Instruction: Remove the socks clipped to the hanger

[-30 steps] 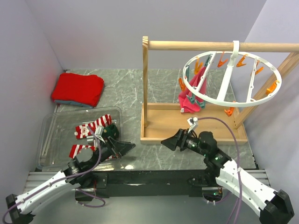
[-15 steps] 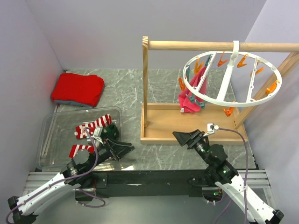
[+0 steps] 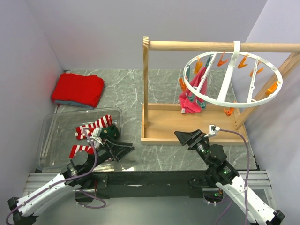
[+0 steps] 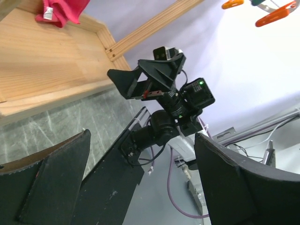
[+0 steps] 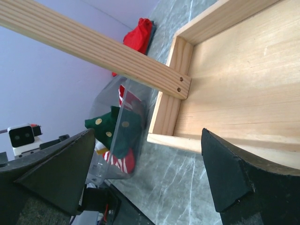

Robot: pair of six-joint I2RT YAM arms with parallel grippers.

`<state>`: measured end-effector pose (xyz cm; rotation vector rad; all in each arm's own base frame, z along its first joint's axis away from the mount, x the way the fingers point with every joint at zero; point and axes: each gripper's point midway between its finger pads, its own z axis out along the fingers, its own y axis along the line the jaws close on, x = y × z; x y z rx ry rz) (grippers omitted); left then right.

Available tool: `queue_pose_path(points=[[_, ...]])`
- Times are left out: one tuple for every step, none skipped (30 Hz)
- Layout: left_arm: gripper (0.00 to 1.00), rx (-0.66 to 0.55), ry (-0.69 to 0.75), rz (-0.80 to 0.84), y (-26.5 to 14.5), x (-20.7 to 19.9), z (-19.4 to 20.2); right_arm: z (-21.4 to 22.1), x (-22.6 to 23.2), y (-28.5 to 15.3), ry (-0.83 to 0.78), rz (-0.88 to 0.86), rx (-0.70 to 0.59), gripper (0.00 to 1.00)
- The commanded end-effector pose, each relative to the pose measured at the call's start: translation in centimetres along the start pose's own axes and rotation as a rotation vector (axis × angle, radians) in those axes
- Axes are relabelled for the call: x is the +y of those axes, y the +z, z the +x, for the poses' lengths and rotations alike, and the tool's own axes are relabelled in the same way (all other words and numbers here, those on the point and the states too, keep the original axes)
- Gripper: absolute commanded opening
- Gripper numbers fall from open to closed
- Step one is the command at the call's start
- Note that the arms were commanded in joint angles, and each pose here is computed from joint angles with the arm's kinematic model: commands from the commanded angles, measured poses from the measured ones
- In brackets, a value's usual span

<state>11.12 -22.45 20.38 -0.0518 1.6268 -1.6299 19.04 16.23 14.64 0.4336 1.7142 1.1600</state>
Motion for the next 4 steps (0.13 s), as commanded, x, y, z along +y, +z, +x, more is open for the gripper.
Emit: queue_pose_path(points=[[0.96,0.029,-0.019,0.009,-0.31,4.24,3.10,4.15,-7.19,0.79,-0.015,0.095,0.037,1.00],[0.96,0.030,-0.017,0.008,-0.30,4.28,3.11,4.19,-7.31,0.77,-0.013,0.100,0.037,1.00],[0.96,0.033,-0.013,0.008,-0.31,4.29,3.18,4.19,-7.24,0.76,-0.010,0.097,0.037,1.00],[0.96,0.033,-0.013,0.009,-0.30,4.26,3.16,4.05,-7.03,0.80,-0.003,0.088,0.030,1.00]])
